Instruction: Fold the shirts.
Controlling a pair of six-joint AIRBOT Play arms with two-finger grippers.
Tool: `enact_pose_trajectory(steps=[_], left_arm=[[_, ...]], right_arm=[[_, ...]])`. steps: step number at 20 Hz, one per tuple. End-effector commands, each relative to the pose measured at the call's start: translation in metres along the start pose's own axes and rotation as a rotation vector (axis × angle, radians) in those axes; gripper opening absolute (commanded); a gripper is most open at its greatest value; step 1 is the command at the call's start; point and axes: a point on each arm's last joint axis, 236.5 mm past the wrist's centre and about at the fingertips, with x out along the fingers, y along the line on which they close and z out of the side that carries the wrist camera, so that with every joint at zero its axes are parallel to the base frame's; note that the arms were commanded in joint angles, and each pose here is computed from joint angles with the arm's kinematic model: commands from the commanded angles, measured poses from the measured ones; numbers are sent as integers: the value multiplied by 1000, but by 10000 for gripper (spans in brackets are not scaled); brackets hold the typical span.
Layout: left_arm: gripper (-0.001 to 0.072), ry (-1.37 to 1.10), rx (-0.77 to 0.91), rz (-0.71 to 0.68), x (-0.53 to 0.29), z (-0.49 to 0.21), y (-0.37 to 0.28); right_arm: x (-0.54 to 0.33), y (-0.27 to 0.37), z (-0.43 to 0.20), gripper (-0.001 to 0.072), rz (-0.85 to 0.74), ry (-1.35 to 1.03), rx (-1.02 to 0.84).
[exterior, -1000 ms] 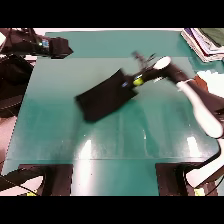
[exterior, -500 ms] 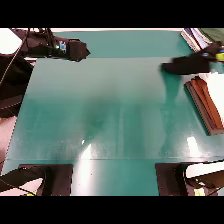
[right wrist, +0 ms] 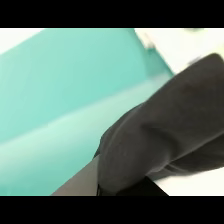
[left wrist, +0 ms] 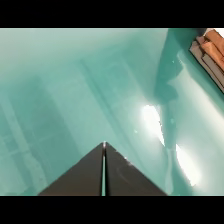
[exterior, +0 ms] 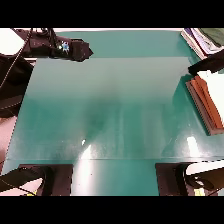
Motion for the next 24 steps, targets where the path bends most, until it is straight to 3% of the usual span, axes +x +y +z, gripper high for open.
enact_pose_trajectory(steps=[1,8,13,19,20,21,23,24], left_arm=[[26,13,-1,0,1,-3,0],[26,43,5,-1,1,-10,0],[26,45,7,-1,1,-11,0],[26,48,8,-1,1,-11,0],[26,51,8,-1,1,-12,0],[26,51,9,-1,1,-12,0],[26,51,11,-2,1,-12,0],[26,51,11,-1,1,-12,0]], right_arm=[[-34,16,34,18,-5,-102,-35],[-85,3,12,18,-59,-62,-1],[-108,-37,-61,18,-118,128,75],[-155,-129,-172,24,-413,363,181],[-158,-134,-185,114,-421,377,210],[-162,-141,-197,328,-431,389,242],[-171,-152,-216,626,-450,406,298],[-178,-157,-220,664,-461,407,321]])
